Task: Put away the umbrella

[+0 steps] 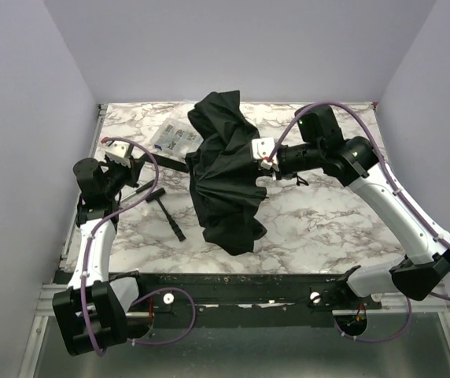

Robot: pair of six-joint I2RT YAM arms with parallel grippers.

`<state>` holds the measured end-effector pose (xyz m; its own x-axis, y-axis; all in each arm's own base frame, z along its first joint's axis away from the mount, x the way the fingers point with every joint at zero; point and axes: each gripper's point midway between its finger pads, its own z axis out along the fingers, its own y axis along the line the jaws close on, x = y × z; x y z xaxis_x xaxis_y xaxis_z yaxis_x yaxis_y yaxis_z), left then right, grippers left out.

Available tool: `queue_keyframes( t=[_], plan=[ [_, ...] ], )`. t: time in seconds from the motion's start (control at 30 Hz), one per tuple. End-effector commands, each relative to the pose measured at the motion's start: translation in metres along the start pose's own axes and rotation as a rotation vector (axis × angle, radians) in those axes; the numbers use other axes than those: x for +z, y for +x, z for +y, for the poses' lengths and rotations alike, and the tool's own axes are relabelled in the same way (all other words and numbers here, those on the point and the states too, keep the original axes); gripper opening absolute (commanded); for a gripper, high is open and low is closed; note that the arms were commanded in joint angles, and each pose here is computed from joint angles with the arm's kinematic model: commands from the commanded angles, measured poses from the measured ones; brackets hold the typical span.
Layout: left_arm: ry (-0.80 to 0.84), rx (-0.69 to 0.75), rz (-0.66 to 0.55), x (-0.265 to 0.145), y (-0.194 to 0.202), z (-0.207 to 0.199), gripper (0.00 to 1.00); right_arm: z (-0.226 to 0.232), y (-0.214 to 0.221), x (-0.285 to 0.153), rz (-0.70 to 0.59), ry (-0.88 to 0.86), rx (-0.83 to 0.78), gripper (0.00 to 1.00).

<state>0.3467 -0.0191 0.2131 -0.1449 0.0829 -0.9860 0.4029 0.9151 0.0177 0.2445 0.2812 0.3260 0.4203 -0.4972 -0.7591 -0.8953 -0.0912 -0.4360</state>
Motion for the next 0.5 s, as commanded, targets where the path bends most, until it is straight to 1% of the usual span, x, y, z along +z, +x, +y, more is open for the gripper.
queue_keyframes(
  t=[0.0, 0.17, 0.2, 0.47],
  plan=[
    [0.057, -0.010, -0.064, 0.008, -0.032, -0.001, 0.00, 0.016, -0.002, 0.010, -0.024, -0.096, -0.034, 0.00],
    [0.139, -0.026, -0.093, 0.024, -0.050, -0.007, 0.00, 0.022, 0.009, 0.030, -0.001, -0.154, -0.061, 0.00],
    [0.155, -0.052, -0.094, 0.027, -0.053, -0.009, 0.00, 0.025, 0.012, 0.034, 0.002, -0.169, -0.069, 0.00],
    [0.289, -0.125, -0.064, 0.062, -0.057, -0.027, 0.00, 0.041, 0.022, 0.053, 0.016, -0.251, -0.154, 0.00]
  ],
)
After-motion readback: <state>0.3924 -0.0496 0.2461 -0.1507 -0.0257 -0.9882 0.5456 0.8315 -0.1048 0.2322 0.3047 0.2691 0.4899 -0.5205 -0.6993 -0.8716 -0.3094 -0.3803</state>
